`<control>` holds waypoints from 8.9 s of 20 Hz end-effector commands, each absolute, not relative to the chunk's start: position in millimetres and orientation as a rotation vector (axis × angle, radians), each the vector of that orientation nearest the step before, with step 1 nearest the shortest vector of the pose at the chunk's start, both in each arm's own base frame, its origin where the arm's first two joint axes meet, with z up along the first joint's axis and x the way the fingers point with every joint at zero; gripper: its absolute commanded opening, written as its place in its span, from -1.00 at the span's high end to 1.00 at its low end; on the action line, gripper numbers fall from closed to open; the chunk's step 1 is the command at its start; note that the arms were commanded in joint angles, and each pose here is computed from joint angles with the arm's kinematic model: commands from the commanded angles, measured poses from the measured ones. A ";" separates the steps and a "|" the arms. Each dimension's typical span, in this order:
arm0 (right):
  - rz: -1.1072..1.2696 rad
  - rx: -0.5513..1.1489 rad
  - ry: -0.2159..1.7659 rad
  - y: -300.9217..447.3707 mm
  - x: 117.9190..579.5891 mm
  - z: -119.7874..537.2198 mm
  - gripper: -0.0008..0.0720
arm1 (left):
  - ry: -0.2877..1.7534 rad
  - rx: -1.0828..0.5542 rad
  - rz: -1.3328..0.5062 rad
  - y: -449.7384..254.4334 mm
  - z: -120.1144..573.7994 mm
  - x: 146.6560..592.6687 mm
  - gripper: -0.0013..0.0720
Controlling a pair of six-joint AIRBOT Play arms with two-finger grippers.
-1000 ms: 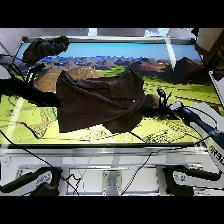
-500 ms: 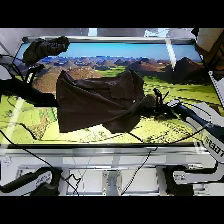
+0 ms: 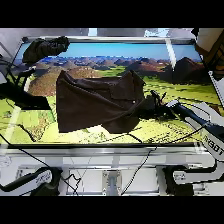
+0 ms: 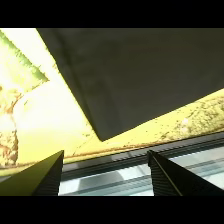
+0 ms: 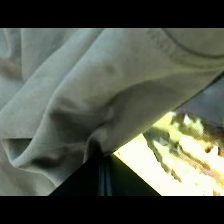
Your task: Fold the shirts.
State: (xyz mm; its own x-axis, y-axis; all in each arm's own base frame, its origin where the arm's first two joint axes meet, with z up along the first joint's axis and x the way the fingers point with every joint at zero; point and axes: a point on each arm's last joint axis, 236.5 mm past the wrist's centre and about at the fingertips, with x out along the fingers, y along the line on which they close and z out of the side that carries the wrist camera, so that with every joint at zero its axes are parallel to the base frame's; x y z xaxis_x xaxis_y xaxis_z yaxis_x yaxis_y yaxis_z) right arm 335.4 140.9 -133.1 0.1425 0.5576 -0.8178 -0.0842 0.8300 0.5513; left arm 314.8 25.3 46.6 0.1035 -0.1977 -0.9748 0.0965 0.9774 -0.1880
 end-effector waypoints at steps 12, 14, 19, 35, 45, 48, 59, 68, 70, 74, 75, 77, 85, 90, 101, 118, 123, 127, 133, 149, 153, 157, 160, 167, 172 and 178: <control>0.484 0.428 1.342 142.0 339.2 -131.6 0.91 | 1.589 -0.634 -0.178 -13.2 -80.7 247.9 -0.72; 0.483 0.441 1.338 143.6 340.1 -130.5 0.91 | 1.616 -0.644 -0.173 -13.1 -88.7 245.3 -0.72; 0.489 0.473 1.336 147.8 340.7 -127.2 0.91 | 1.629 -0.657 -0.120 -5.2 -111.8 251.1 -0.72; 0.600 0.444 1.289 160.3 358.2 -92.2 0.92 | 1.234 -0.857 -0.481 -87.5 -40.2 341.0 0.94; 0.359 0.287 0.911 20.1 435.9 87.6 0.92 | 0.386 -0.565 -0.722 -49.9 328.6 443.0 0.94; 0.290 0.272 0.816 -16.7 430.2 132.7 0.93 | 0.463 -0.483 -0.658 -39.6 329.2 432.3 0.94; 0.147 -0.134 0.376 -18.9 340.1 365.1 0.93 | 0.299 -0.233 -0.747 -97.5 453.4 329.7 0.95; -0.109 -0.229 0.303 -22.2 195.5 429.0 0.94 | 0.263 -0.114 -0.592 -127.2 478.1 213.6 0.95; -0.119 -0.210 0.311 -25.1 197.5 427.9 0.94 | 0.276 -0.106 -0.523 -112.2 472.7 226.3 0.95; -0.097 -0.149 0.456 -44.7 249.9 393.9 0.94 | 0.408 -0.142 -0.390 -68.7 432.3 298.9 0.95; -0.079 -0.114 0.516 -49.6 270.8 377.1 0.94 | 0.472 -0.169 -0.392 -63.7 411.1 320.1 0.95; -0.010 -0.050 0.647 -54.0 314.9 336.3 0.93 | 0.636 -0.243 -0.391 -52.9 353.4 362.8 0.94; 0.355 0.267 1.019 -4.6 470.7 145.6 0.92 | 1.089 -0.384 -0.452 -30.9 139.8 464.5 0.93; 0.387 0.182 0.992 33.1 539.0 68.7 0.83 | 1.047 -0.441 -0.376 -14.3 90.9 516.0 0.86; 0.383 0.033 1.159 11.3 495.7 58.7 0.34 | 1.146 -0.372 -0.577 -38.9 88.7 479.7 -0.35; 0.299 0.152 1.326 -6.8 291.9 105.7 0.41 | 0.928 -0.569 -1.058 -117.4 178.2 455.7 0.10; 0.225 0.328 1.372 3.4 287.0 -4.0 -0.13 | 0.929 -0.568 -1.058 -117.4 178.2 455.5 0.10; 0.196 0.550 1.269 32.2 303.3 -48.7 -0.11 | 0.929 -0.568 -1.059 -117.4 178.3 455.4 0.10; 0.113 0.601 1.302 47.7 321.9 -96.0 0.03 | 0.939 -0.570 -1.066 -117.9 178.2 452.7 0.10; 0.133 0.642 1.347 83.0 338.1 -148.4 0.34 | 0.961 -0.577 -1.077 -118.7 177.9 447.7 0.09; 0.230 0.558 1.345 94.1 340.4 -142.8 0.92 | 0.983 -0.570 -1.092 -119.0 176.3 441.6 0.10; 0.310 0.495 1.300 97.0 363.7 -115.1 0.92 | 1.120 -0.451 -0.970 -98.3 135.4 436.6 0.42; 0.331 0.449 1.205 93.9 390.1 -82.6 0.92 | 1.338 -0.314 -0.684 -47.1 77.0 429.9 0.60; 0.350 0.367 1.171 87.7 400.6 -64.8 0.92 | 1.753 -0.461 -0.520 -33.3 -17.1 351.6 -0.32; 0.353 0.357 1.180 86.9 398.4 -66.1 0.92 | 1.966 -0.590 -0.539 -53.6 -71.6 279.9 -0.32; 0.356 0.359 1.183 87.7 397.5 -66.1 0.92 | 1.937 -0.633 -0.511 -61.1 -90.0 278.1 -0.32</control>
State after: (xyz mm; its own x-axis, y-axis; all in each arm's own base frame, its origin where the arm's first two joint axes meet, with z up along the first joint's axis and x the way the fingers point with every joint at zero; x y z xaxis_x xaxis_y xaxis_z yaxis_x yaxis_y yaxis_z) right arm 398.4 86.9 -66.3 0.3401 0.4477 -0.8269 -0.0787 0.8898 0.4494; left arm 280.3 -57.7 -79.1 -0.3857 -0.6212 -0.6822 -0.1913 0.7771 -0.5996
